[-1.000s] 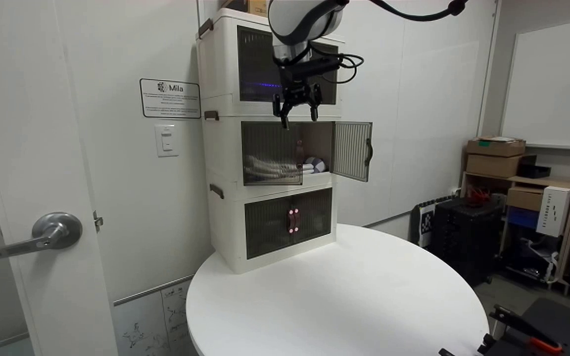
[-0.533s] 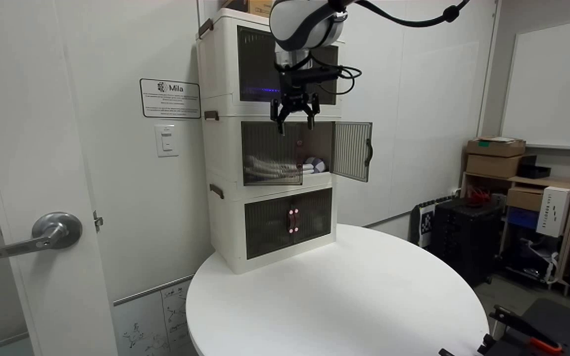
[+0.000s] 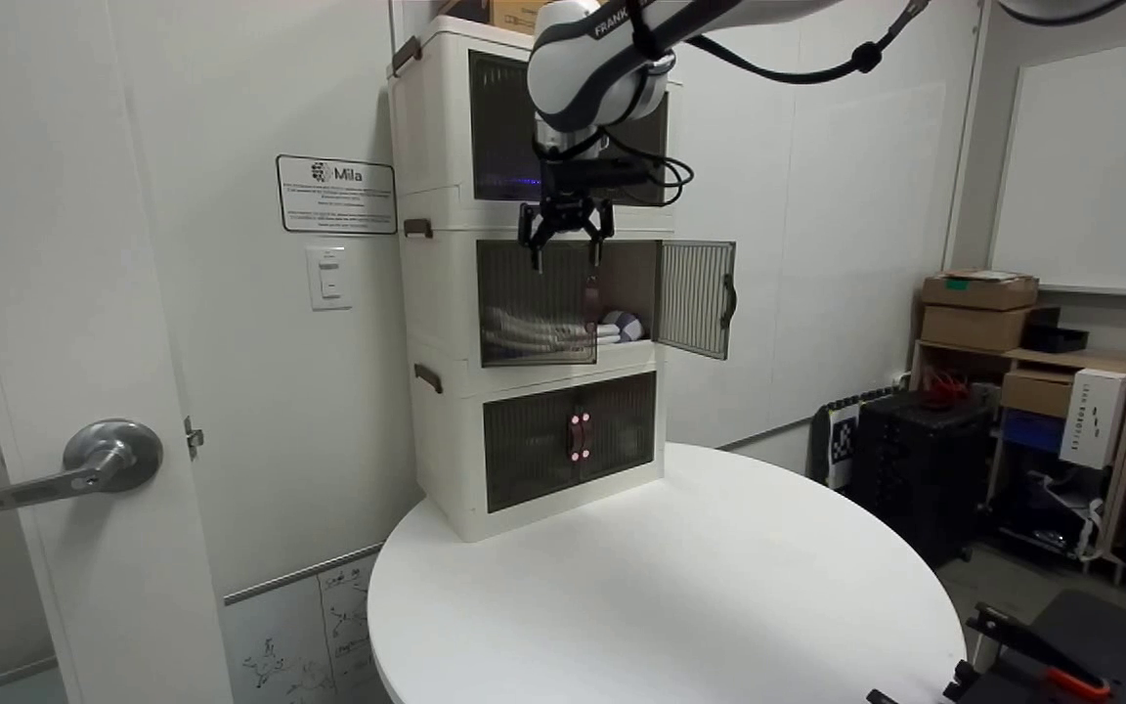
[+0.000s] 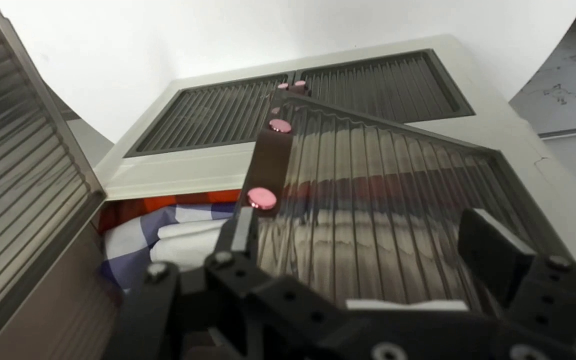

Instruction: Close the left middle cabinet doors

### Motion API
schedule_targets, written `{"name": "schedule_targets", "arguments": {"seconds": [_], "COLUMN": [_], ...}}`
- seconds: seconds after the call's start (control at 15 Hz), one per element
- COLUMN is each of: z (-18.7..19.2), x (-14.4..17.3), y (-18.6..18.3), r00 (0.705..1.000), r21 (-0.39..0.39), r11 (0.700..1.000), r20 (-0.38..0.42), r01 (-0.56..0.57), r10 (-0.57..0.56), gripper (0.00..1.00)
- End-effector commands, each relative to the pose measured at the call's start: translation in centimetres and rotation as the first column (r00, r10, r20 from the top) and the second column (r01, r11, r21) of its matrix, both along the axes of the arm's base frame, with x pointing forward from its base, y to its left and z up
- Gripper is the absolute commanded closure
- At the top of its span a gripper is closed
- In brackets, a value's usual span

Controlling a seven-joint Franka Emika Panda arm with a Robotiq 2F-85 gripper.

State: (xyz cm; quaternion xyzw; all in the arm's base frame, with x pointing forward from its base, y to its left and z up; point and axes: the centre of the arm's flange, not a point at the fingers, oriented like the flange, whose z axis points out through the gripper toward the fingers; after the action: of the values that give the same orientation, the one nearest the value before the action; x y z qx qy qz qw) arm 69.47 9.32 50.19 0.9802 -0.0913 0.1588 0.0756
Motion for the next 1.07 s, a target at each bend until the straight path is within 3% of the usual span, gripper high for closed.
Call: {"name": "schedule_targets", "arguments": {"seconds": [0.0, 0.27, 0.6, 0.8, 1.0], "z": [-1.2, -2.0, -2.0, -1.4, -1.6], "x": [2.9, 4.2, 4.1, 3.8, 3.6], "y": [-0.9, -2.1, -1.8, -1.0, -0.6], "r00": [0.995, 0.986, 0.979, 0.978, 0.976], "r21": [-0.023, -0.086, -0.103, -0.098, -0.061], "r11": [0.999, 0.996, 0.994, 0.995, 0.988], "r20": [0.089, 0.167, 0.204, 0.206, 0.160], "r01": [0.040, 0.039, 0.026, -0.018, -0.143], "r10": [-0.038, -0.024, -0.005, 0.038, 0.151], "gripper": [0.00, 0.00, 0.00, 0.00, 0.00]}}
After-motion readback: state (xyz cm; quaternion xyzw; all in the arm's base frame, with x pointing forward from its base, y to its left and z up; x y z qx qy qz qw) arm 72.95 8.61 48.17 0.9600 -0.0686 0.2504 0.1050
